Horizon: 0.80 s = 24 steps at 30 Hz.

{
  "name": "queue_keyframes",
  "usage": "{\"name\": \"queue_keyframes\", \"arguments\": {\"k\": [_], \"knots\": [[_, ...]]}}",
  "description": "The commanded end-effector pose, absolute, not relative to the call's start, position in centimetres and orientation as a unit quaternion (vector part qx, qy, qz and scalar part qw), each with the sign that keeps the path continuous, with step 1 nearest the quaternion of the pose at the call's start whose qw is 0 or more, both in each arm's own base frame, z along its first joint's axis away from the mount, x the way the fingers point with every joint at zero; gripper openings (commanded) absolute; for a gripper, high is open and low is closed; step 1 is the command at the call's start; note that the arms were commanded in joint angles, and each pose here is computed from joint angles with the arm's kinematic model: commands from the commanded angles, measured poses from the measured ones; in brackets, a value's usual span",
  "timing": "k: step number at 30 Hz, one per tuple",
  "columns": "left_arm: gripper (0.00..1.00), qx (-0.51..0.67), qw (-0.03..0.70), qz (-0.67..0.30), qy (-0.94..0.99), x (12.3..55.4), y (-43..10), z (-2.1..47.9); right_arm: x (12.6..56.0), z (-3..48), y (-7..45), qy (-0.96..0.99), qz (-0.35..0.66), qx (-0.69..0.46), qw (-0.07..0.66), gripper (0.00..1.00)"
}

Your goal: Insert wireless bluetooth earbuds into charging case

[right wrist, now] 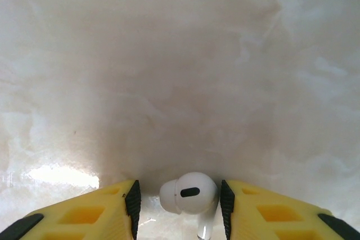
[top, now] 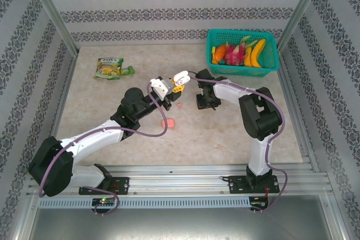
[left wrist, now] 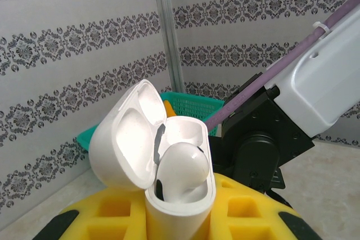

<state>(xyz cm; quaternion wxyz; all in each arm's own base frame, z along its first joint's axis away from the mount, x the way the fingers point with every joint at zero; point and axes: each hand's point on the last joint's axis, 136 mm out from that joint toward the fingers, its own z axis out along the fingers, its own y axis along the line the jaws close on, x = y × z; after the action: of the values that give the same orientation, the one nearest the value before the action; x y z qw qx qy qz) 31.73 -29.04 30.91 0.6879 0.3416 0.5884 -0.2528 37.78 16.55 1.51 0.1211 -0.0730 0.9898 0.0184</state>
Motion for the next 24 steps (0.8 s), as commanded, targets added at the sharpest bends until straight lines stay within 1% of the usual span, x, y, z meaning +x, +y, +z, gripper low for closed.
{"name": "queue_keyframes", "arguments": {"k": [1, 17, 24], "knots": [[0.0, 0.335, 0.706, -0.262, 0.566, 31.5, -28.7, 33.5, 37.7, 1.7, 16.3, 0.99, 0.018, -0.082, 0.111, 0.42], [0.0, 0.335, 0.706, -0.262, 0.567, 31.6, -28.7, 33.4, 38.7, 1.6, 16.2, 0.991, 0.008, -0.068, 0.111, 0.39], [0.0, 0.335, 0.705, -0.263, 0.567, 31.6, -28.8, 33.4, 38.5, 1.3, 15.8, 0.992, 0.003, -0.073, 0.106, 0.4]]}}
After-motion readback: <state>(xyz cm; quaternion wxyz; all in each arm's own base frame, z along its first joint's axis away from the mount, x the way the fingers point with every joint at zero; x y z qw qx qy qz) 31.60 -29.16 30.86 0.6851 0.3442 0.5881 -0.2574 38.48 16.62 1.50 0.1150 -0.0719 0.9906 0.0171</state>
